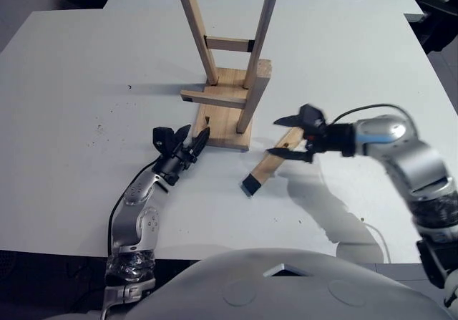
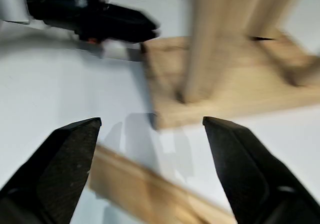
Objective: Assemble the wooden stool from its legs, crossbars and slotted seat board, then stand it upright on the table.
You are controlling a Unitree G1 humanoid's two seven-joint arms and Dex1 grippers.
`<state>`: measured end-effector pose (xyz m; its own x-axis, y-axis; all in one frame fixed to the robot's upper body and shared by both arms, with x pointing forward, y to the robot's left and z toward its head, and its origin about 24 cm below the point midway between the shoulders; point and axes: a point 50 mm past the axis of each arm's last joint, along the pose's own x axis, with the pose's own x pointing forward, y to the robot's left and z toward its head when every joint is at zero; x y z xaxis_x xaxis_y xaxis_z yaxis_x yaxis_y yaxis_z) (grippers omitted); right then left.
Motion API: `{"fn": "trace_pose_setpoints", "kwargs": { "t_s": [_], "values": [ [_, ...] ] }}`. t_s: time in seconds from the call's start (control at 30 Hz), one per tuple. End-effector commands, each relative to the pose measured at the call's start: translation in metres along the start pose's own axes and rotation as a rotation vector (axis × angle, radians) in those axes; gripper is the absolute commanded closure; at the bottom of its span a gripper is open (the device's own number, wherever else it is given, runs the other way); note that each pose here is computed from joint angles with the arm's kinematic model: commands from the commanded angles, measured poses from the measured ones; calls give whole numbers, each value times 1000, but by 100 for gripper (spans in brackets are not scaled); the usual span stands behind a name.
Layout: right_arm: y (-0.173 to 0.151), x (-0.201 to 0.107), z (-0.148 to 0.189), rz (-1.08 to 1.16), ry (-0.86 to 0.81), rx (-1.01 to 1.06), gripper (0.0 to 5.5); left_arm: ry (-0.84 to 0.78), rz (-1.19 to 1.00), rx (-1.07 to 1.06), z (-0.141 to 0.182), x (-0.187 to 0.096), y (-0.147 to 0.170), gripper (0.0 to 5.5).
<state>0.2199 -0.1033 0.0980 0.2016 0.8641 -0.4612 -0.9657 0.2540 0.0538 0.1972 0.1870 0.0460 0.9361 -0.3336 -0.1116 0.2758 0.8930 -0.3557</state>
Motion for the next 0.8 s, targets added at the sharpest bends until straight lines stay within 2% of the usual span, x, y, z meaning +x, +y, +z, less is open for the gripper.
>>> {"fn": "trace_pose_setpoints", "kwargs": {
  "t_s": [0.03, 0.23, 0.4, 0.63, 0.8],
  "values": [
    [17, 19, -14, 102, 127, 18, 174, 14, 39, -19, 4, -7, 0, 217],
    [8, 35, -22, 116, 243, 15, 174, 21, 42, -31, 2, -7, -3, 217],
    [4, 28, -23, 169, 324, -57, 174, 13, 88, -49, -6, -14, -4, 217],
    [-8, -49, -27, 179, 476, -121, 174, -23, 148, -84, -14, -21, -12, 217],
    [-16, -68, -21, 92, 453, -137, 174, -44, 176, -84, -15, -21, -11, 217]
  ]
}}
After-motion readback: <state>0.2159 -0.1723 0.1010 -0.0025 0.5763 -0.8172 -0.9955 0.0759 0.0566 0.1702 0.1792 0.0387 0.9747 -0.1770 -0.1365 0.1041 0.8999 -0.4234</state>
